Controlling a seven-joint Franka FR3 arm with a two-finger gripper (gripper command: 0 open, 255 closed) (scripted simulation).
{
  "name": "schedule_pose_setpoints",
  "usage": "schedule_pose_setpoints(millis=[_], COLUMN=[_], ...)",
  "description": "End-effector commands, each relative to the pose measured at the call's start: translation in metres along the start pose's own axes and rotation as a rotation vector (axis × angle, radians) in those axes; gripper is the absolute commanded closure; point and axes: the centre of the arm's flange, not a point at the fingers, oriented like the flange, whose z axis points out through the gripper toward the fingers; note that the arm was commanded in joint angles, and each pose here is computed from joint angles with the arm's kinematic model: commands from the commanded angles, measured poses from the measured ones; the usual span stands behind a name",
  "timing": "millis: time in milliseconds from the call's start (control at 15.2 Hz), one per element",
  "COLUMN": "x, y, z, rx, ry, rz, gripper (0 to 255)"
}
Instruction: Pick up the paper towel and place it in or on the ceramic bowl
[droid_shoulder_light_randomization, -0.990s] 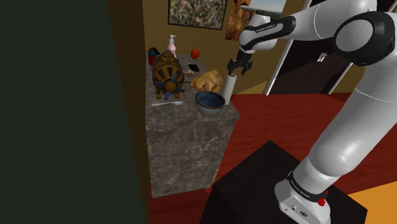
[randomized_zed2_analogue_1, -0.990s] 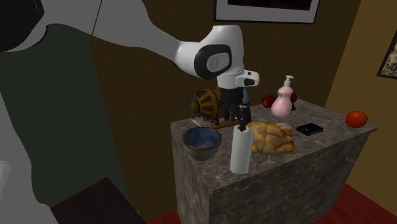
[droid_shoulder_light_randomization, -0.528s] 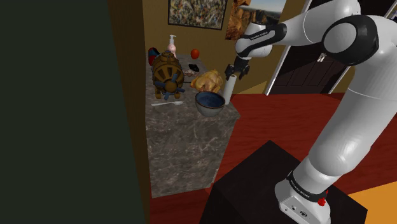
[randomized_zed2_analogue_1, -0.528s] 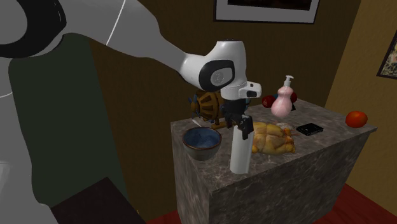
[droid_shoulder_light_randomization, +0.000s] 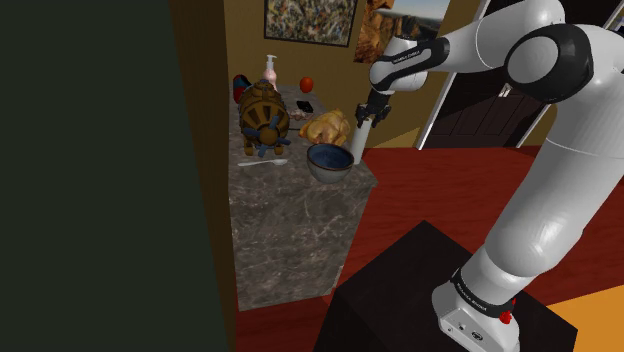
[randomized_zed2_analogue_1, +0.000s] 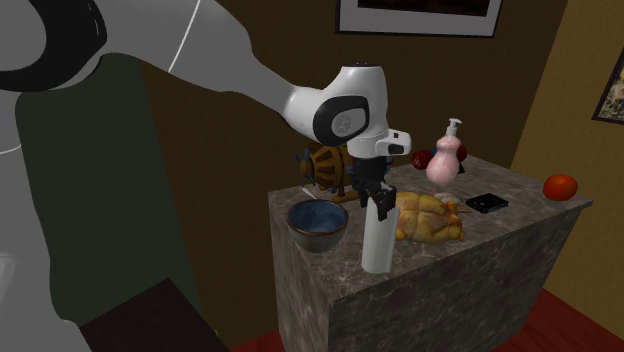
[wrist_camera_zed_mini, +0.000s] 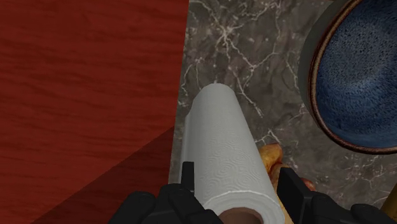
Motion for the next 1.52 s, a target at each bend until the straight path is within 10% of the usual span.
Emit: schedule_pose_setpoints(millis=[0,1452], x=[0.0,0.015], y=[0.0,0.0], z=[0.0,-0.072], rx=[0.0,0.0], ry=[-0.001,-0.001], rz=[0.0,0.0], gripper=[255,255])
